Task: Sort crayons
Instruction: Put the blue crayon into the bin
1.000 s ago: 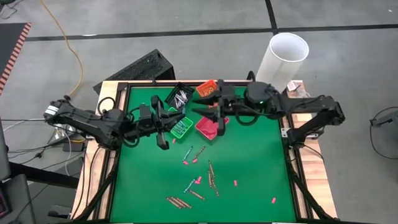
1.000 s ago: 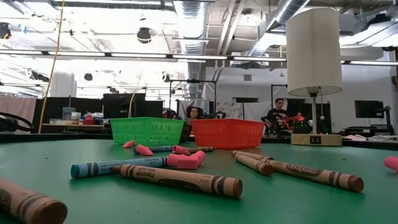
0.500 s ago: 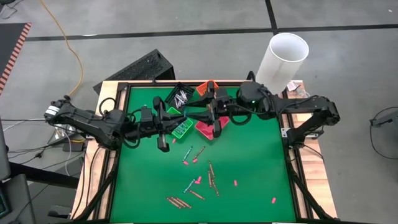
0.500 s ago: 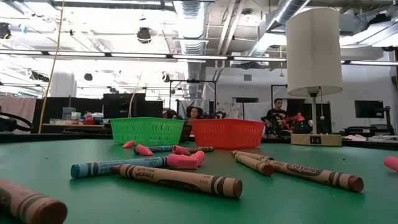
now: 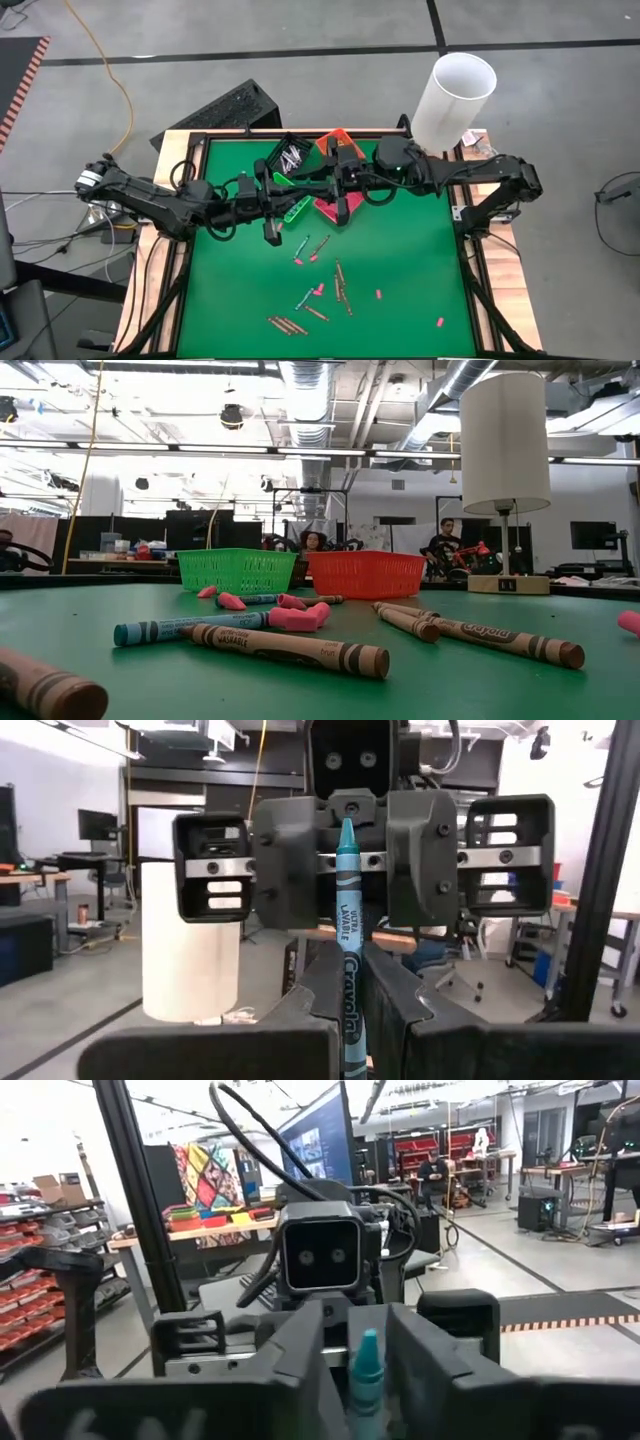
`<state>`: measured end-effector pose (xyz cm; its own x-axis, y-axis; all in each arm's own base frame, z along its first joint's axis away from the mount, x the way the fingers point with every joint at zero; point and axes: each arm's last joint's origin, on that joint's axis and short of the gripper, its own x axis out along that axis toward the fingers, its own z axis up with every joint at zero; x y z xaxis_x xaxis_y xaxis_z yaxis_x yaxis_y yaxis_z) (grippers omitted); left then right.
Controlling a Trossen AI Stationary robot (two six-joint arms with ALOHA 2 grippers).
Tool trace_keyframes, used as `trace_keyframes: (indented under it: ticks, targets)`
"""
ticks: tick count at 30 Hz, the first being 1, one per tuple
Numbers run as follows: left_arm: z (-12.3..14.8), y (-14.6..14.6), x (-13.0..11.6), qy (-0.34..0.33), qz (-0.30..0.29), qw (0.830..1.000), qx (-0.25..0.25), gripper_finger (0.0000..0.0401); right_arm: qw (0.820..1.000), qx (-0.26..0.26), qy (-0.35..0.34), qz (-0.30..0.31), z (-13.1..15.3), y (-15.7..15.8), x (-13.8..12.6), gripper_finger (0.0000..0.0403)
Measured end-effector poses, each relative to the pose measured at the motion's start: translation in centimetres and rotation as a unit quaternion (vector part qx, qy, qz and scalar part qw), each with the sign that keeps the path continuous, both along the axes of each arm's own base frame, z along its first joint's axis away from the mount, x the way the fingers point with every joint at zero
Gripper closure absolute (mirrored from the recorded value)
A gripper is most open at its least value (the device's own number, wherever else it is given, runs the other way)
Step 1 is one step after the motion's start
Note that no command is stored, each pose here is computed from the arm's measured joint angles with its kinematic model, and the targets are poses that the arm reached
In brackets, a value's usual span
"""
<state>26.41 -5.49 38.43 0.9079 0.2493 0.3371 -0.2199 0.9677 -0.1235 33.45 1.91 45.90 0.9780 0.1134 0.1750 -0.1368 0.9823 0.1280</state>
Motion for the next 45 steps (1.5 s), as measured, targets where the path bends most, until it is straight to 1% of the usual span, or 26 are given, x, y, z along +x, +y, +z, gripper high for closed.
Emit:
trace_keyframes:
  ticks: [3,10,11,15,17,19,23,28,31,34,38,40,43,45]
  targets:
    - [0.1,0.1,0.0,-0.002,0.010,1.000,0.002,0.0398,1.000,-0.003,0.003,0.000,0.0,0.0,-0.1,0.0323]
    - [0.2,0.1,-0.1,-0.007,0.013,1.000,0.003,0.0398,1.000,-0.002,0.009,-0.008,-0.1,-0.1,-0.1,0.0389]
    - [0.2,0.1,-0.2,-0.008,0.013,1.000,0.003,0.0398,1.000,-0.003,0.008,-0.008,0.0,-0.1,-0.2,0.0393]
    - [0.2,0.1,-0.2,-0.008,0.014,1.000,0.002,0.0394,1.000,-0.001,0.010,-0.022,-0.1,-0.1,-0.2,0.0397]
    - [0.2,0.1,-0.2,-0.007,0.015,1.000,0.002,0.0384,1.000,-0.001,0.010,-0.023,-0.1,-0.1,-0.2,0.0398]
    - [0.2,0.2,-0.2,-0.005,0.026,1.000,-0.009,0.0373,1.000,0.000,0.010,-0.025,-0.1,-0.2,-0.2,0.0399]
    - [-0.4,0.4,-0.1,0.023,0.065,0.997,-0.026,0.0340,0.999,0.003,0.014,-0.048,-0.1,-0.3,-0.1,0.0400]
    - [-1.5,0.4,0.2,0.073,0.090,0.992,-0.046,0.0291,0.997,0.009,0.014,-0.081,-0.1,-0.9,-0.1,0.0401]
    - [-2.6,0.5,0.3,0.121,0.113,0.985,-0.060,0.0266,0.995,0.020,0.015,-0.095,-0.2,-1.9,-0.1,0.0402]
    - [-3.7,0.5,0.3,0.161,0.119,0.976,-0.082,0.0249,0.993,0.031,0.027,-0.112,-0.3,-3.1,-0.2,0.0402]
    - [-5.0,0.6,0.2,0.209,0.122,0.965,-0.101,0.0238,0.990,0.034,0.047,-0.132,-0.9,-4.5,0.0,0.0402]
    - [-5.7,0.6,0.0,0.231,0.128,0.958,-0.115,0.0237,0.987,0.044,0.063,-0.141,-1.3,-5.3,0.1,0.0402]
    - [-6.4,0.8,-0.7,0.262,0.136,0.945,-0.142,0.0237,0.983,0.059,0.084,-0.153,-2.5,-6.5,1.2,0.0402]
    - [-6.7,0.8,-1.4,0.284,0.128,0.938,-0.154,0.0237,0.979,0.060,0.112,-0.157,-4.1,-7.3,2.4,0.0402]
